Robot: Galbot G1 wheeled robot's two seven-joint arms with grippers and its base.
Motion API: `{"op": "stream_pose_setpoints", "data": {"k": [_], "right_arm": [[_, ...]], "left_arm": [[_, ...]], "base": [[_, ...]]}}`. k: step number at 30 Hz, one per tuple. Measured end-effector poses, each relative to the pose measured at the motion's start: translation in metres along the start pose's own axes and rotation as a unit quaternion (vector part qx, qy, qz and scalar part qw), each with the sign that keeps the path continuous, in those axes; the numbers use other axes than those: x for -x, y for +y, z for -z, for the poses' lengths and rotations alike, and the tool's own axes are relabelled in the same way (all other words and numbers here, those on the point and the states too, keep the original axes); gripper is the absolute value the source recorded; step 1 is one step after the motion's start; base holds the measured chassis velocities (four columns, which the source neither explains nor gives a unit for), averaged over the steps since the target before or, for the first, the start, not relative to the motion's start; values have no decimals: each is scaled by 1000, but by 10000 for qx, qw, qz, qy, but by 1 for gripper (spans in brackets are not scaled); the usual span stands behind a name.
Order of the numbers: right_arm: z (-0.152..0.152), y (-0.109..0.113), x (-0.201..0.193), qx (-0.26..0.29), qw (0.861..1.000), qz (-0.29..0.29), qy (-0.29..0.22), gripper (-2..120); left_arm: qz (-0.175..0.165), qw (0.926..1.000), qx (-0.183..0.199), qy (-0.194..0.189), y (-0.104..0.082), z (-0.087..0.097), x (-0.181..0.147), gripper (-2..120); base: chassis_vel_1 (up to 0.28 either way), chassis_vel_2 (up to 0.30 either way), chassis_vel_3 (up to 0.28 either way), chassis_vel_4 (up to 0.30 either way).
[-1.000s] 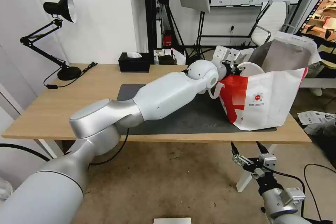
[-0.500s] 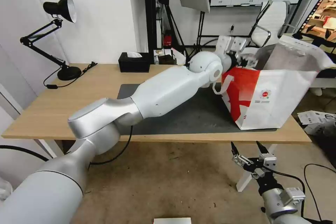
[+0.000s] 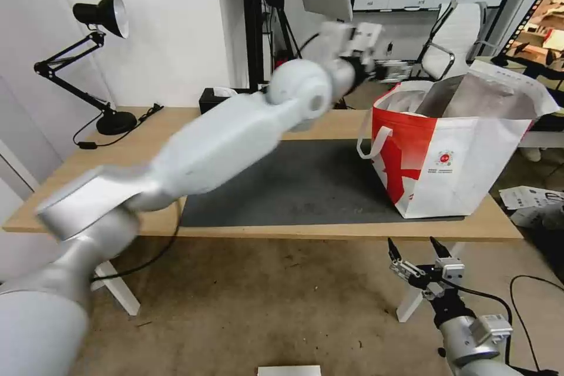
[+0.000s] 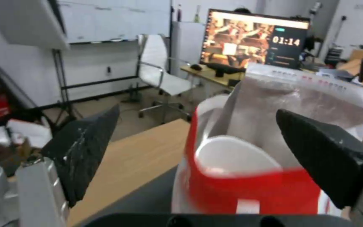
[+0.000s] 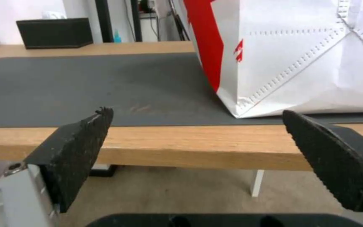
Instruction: Pick up the trash from the table and place it into the takeout bag.
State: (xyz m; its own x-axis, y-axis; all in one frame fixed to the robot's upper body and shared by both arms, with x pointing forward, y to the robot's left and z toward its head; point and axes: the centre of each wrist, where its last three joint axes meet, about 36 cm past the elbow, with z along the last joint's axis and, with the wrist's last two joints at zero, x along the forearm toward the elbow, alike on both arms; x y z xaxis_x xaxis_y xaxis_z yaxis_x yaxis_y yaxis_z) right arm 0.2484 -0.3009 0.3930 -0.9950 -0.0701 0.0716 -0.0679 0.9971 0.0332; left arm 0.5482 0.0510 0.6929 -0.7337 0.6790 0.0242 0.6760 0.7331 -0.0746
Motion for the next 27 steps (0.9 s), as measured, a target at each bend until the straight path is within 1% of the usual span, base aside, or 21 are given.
{"op": "stream_pose_setpoints", "data": {"k": [1, 2, 3, 5, 6, 9, 10, 12, 13, 14, 16, 17, 19, 20, 21, 22, 23, 24, 25, 26, 27], "right_arm": [[0, 0, 0, 0, 10000, 0, 1, 100], [0, 0, 0, 0, 10000, -2, 1, 100], [0, 0, 0, 0, 10000, -2, 1, 100], [0, 0, 0, 0, 10000, 0, 1, 100], [0, 0, 0, 0, 10000, 0, 1, 100], [0, 0, 0, 0, 10000, -2, 2, 100], [0, 0, 0, 0, 10000, -2, 2, 100], [0, 0, 0, -1, 10000, -2, 2, 100], [0, 0, 0, 0, 10000, -4, 1, 100], [0, 0, 0, 0, 10000, -4, 1, 100], [0, 0, 0, -1, 10000, -1, 1, 100], [0, 0, 0, -1, 10000, -1, 1, 100], [0, 0, 0, 0, 10000, 0, 2, 100], [0, 0, 0, 0, 10000, -2, 1, 100], [0, 0, 0, 0, 10000, -2, 1, 100], [0, 0, 0, 0, 10000, -3, 2, 100], [0, 0, 0, 0, 10000, -2, 1, 100], [0, 0, 0, 0, 10000, -2, 2, 100], [0, 0, 0, 0, 10000, -2, 2, 100], [0, 0, 0, 0, 10000, -1, 1, 100], [0, 0, 0, 0, 10000, -1, 2, 100]], "left_arm": [[123, 9999, -76, -73, 4, -17, -29, 100], [198, 9997, -105, -113, 7, -26, -44, 100], [198, 9997, -105, -113, 7, -26, -44, 100], [404, 9989, -110, -219, 16, -41, -76, 100], [404, 9989, -110, -219, 16, -41, -76, 100], [756, 9962, -175, -383, 35, -65, -155, 100], [756, 9962, -175, -383, 35, -65, -155, 100], [979, 9935, -244, -520, 38, -78, -196, 100], [1102, 9921, -237, -558, 36, -86, -211, 100], [1102, 9921, -237, -558, 36, -86, -211, 100], [1280, 9902, -242, -514, 22, -110, -237, 100], [1280, 9902, -242, -514, 22, -110, -237, 100], [1637, 9847, -165, -572, 12, -130, -257, 100], [1845, 9810, -54, -605, 9, -143, -267, 100], [1845, 9810, -54, -605, 9, -143, -267, 100], [1975, 9782, 27, -642, 7, -152, -274, 100], [2175, 9738, 172, -647, 3, -175, -290, 100], [2290, 9712, 217, -619, -1, -187, -299, 100], [2290, 9712, 217, -619, -1, -187, -299, 100], [2460, 9668, 281, -632, -9, -206, -314, 100], [2561, 9637, 342, -675, -15, -216, -322, 100]], "base": [[0, 0, 0, 0], [0, 0, 0, 0], [0, 0, 0, 0], [0, 0, 0, 0], [0, 0, 0, 0], [0, 0, 0, 0], [0, 0, 0, 0], [0, 0, 0, 0], [0, 0, 0, 0], [0, 0, 0, 0], [0, 0, 0, 0], [0, 0, 0, 0], [0, 0, 0, 0], [0, 0, 0, 0], [0, 0, 0, 0], [0, 0, 0, 0], [0, 0, 0, 0], [0, 0, 0, 0], [0, 0, 0, 0], [0, 0, 0, 0], [0, 0, 0, 0]]}}
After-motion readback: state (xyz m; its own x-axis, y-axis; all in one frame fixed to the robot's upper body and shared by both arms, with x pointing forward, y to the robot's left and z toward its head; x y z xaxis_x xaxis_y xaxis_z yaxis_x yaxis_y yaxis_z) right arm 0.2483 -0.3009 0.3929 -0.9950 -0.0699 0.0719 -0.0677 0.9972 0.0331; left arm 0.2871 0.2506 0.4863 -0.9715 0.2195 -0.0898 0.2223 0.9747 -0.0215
